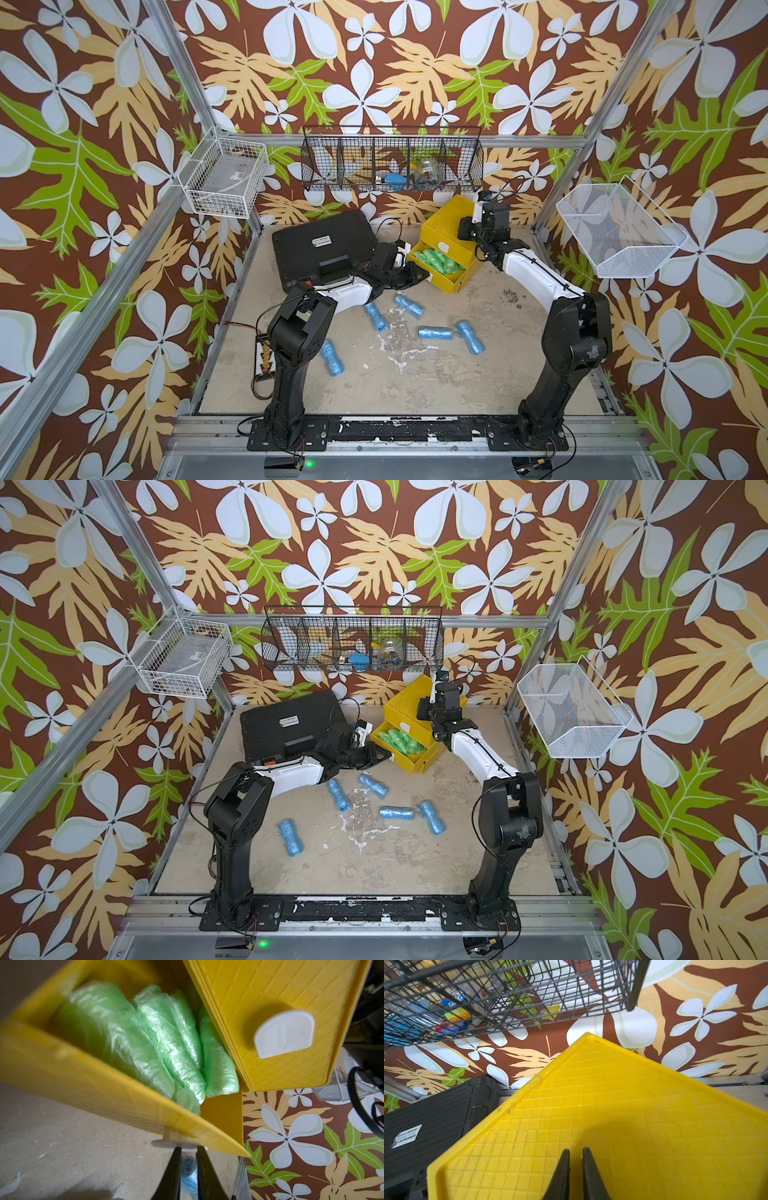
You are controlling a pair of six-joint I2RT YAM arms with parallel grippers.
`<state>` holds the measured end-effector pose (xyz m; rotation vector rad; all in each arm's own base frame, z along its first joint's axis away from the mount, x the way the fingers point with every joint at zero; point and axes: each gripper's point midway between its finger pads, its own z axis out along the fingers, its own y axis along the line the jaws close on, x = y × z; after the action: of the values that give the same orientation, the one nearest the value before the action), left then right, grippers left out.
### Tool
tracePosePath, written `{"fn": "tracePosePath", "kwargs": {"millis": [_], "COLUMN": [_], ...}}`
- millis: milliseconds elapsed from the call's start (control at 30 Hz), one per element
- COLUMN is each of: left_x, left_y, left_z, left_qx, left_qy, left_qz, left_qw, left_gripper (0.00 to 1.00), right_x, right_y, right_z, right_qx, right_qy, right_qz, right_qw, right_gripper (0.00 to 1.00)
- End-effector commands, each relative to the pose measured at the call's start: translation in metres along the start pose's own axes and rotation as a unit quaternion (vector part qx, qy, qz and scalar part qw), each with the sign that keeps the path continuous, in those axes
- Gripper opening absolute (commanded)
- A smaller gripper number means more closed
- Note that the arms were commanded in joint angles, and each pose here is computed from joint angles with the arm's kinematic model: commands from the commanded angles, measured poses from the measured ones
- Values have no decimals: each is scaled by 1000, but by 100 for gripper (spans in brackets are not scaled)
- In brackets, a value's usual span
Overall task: Sort the rolls of trash bags by color and place them into the drawer
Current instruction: Close the drawer in the storage box.
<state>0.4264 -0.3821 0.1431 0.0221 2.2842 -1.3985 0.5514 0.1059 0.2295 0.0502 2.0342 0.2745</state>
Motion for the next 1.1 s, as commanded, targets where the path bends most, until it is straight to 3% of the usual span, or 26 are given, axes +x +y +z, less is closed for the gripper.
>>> {"fn": "tracePosePath", "kwargs": {"millis": [0,767,1067], "left_x": [-12,-31,-22], "left_y": [-10,-19,-15], "left_z": [7,56,39], "left_qx": [12,65,60], "left_qy": [-21,-49,-62], "left_qz": [1,-32,-45], "left_qw": [1000,996,995], "left_gripper": [19,38,47], "right_x": [94,107,101], "right_y": [-12,-11,-8], "right_z": [-7,-22,-23], "right_qx": [17,11,5], "right_qy": [172,183,180], "right_qz": [11,22,22], "right_qw": [985,983,983], "right_gripper": [16,15,16]}}
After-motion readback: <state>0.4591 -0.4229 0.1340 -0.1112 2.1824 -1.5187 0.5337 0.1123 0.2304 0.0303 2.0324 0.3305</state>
